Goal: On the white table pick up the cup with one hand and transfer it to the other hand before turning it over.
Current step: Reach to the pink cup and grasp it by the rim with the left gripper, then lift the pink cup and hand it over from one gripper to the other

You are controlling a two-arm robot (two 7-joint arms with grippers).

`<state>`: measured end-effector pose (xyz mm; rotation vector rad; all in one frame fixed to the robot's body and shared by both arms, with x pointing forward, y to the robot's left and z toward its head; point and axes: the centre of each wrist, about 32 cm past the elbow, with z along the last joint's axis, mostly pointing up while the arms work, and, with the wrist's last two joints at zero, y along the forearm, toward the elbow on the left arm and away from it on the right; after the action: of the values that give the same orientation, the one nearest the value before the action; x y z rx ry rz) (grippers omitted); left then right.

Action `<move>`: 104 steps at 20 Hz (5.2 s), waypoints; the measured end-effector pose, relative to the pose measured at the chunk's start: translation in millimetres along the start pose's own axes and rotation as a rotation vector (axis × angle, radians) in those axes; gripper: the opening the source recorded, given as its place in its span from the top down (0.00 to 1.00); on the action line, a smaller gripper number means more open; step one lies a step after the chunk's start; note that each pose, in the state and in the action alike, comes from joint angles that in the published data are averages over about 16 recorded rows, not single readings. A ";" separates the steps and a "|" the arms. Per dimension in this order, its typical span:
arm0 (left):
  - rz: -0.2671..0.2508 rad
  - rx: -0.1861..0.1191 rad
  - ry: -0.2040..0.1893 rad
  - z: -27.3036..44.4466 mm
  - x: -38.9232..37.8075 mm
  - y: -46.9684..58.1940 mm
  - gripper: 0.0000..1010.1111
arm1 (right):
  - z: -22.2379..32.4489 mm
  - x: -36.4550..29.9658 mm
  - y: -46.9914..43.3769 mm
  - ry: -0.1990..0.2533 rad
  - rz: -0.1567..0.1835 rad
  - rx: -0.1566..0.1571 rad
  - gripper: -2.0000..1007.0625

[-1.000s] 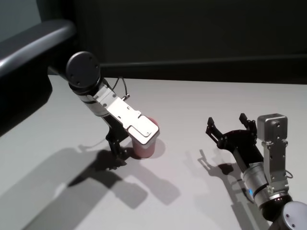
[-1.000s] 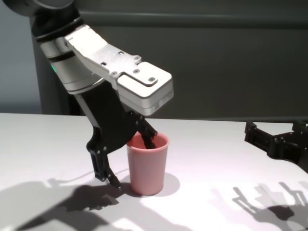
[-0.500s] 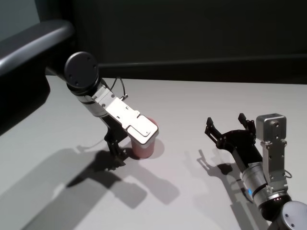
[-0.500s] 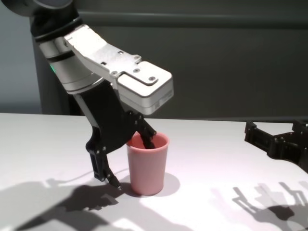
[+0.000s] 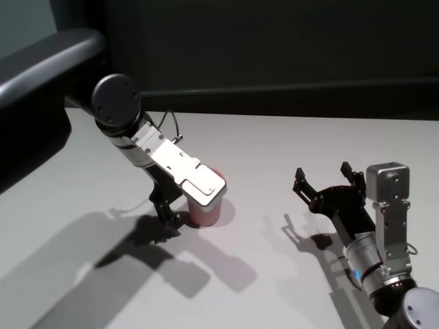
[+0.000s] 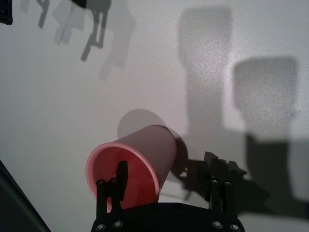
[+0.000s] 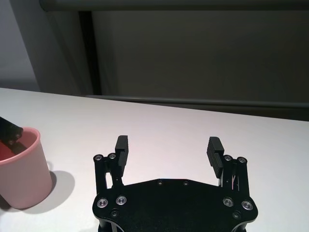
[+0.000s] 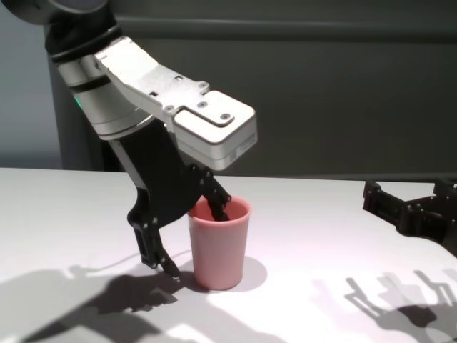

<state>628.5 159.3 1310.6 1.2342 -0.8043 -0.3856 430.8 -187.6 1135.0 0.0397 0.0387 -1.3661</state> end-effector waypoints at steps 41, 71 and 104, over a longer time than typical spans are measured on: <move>0.026 -0.028 0.022 -2.3 -2.1 1.9 0.95 | 0.0 0.0 0.0 0.000 0.000 0.000 0.00; 0.534 -0.531 0.603 -48.3 -74.6 -2.0 0.95 | 0.0 0.0 0.0 0.000 0.000 0.000 0.00; 0.642 -1.139 0.806 -35.0 -58.8 -61.8 0.95 | 0.0 0.0 0.0 0.000 0.000 0.000 0.00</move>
<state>623.8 202.7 1229.4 -0.0257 -0.1413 0.2014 430.8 -187.6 1135.0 0.0398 0.0387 -1.3661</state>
